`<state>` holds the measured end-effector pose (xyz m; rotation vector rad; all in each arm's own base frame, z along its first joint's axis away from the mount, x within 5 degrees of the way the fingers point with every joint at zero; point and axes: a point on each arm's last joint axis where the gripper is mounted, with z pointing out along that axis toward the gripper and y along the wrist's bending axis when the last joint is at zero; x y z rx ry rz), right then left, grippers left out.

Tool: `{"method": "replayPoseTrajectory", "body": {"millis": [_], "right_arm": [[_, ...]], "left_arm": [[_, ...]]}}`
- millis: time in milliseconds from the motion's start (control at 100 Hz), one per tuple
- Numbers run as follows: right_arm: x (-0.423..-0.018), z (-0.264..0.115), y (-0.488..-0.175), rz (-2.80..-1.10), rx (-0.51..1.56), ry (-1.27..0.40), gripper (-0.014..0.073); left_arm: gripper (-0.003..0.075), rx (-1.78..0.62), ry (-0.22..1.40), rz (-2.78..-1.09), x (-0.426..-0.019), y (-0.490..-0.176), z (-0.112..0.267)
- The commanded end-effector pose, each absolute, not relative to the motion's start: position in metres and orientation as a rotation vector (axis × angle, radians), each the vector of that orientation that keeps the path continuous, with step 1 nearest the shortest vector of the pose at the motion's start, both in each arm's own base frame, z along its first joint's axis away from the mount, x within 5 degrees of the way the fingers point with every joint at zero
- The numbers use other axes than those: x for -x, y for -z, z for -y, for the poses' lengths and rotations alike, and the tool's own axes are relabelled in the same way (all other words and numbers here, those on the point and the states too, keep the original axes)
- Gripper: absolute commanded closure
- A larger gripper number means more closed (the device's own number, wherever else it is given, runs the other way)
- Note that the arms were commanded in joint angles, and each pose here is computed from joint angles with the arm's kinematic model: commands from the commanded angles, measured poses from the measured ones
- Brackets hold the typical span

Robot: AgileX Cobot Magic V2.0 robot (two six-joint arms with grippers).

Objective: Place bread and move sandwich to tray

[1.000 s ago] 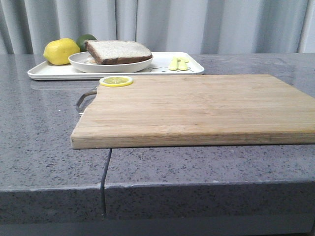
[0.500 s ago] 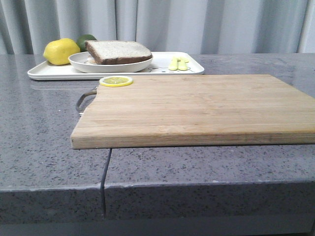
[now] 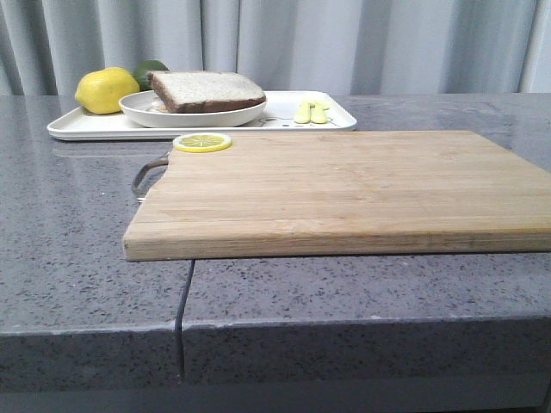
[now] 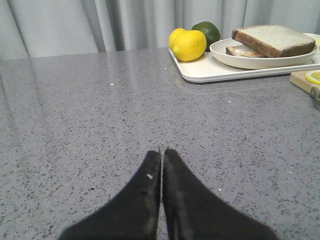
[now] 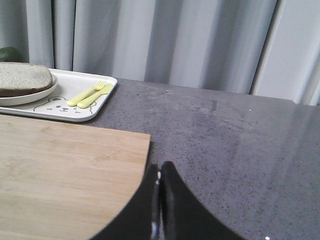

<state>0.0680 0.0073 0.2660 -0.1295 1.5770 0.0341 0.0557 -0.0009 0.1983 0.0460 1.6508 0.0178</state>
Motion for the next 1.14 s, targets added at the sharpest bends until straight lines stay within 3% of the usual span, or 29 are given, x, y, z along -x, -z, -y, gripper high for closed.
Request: {"method": "replayPoseTrajectory", "body": {"millis": [0, 340, 1130], "right_arm": [[-0.063, -0.006, -0.264, -1.449, 0.119, -0.014, 0.0662], [-0.054, -0.005, -0.21, -1.418, 0.112, -0.013, 0.0662], [-0.054, -0.005, -0.21, -1.427, 0.113, -0.014, 0.0662]], "left_arm": [[0.074, -0.045, -0.02, -1.564, -0.054, -0.201, 0.001], [0.074, -0.045, -0.02, -1.564, -0.054, -0.201, 0.001], [0.074, -0.045, -0.02, -1.564, -0.054, -0.201, 0.001]]}}
